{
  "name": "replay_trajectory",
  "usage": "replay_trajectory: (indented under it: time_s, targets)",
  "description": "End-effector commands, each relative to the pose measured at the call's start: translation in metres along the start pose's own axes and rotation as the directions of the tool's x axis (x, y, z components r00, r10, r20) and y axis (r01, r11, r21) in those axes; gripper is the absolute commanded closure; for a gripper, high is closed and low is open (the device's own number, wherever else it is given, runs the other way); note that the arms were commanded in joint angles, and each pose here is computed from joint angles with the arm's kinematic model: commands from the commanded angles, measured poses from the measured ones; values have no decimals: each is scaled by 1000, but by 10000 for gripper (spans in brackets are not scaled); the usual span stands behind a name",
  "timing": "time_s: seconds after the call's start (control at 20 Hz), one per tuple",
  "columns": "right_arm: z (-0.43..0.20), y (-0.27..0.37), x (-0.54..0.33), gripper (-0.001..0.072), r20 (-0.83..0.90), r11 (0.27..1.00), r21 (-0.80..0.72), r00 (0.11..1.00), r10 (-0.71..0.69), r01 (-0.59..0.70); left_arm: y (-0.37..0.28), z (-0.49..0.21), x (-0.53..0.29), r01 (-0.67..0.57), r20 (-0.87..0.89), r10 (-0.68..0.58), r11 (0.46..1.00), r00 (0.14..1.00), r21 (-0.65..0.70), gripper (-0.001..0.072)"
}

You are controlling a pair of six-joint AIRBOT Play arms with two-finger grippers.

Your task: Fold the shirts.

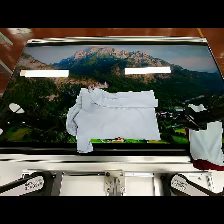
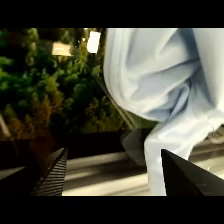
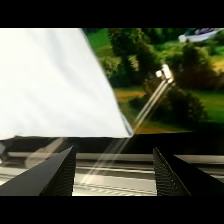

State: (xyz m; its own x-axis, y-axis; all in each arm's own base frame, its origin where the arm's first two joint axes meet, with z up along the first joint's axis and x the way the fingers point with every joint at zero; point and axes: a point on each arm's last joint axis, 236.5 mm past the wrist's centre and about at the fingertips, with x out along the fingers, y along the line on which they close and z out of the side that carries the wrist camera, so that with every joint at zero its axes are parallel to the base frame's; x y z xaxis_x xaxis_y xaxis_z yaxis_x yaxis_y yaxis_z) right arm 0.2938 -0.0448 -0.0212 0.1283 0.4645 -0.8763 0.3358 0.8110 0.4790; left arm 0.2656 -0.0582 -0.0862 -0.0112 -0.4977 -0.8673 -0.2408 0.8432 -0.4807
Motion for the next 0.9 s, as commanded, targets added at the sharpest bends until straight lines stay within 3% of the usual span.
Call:
replay_trajectory:
  time_s: [0.0, 0.25, 0.3, 0.4, 0.5, 0.65, 0.85]
  targets:
    - [-3, 5, 10, 116, 17, 997, 39, 997, 70, -70, -6, 0, 30, 48, 46, -47, 998, 998, -30, 39]
    - [0, 6, 10, 116, 30, 996, 40, 997, 73, -74, -20, 17, 42, 72, 107, -68, 997, 992, -34, 51]
    - [0, 6, 10, 116, 30, 996, 40, 997, 72, -73, -22, 17, 44, 75, 107, -70, 996, 992, -38, 150]
    - [0, 5, 11, 114, 28, 996, 47, 997, 70, -71, -21, 16, 48, 73, 95, -68, 996, 993, -42, 419]
    - [-14, 3, 23, 37, -13, 995, 68, 997, 78, -77, -22, 16, 48, 76, 95, -72, 996, 993, -43, 668]
    - [-58, 4, 65, 37, -148, 996, 43, 985, 87, -82, -27, 17, 43, 87, 89, -84, 996, 992, -31, 668]
    - [-71, 6, 109, 37, -194, 994, 79, 977, 91, -77, -43, 20, 25, 106, 109, -107, 994, 988, 17, 668]
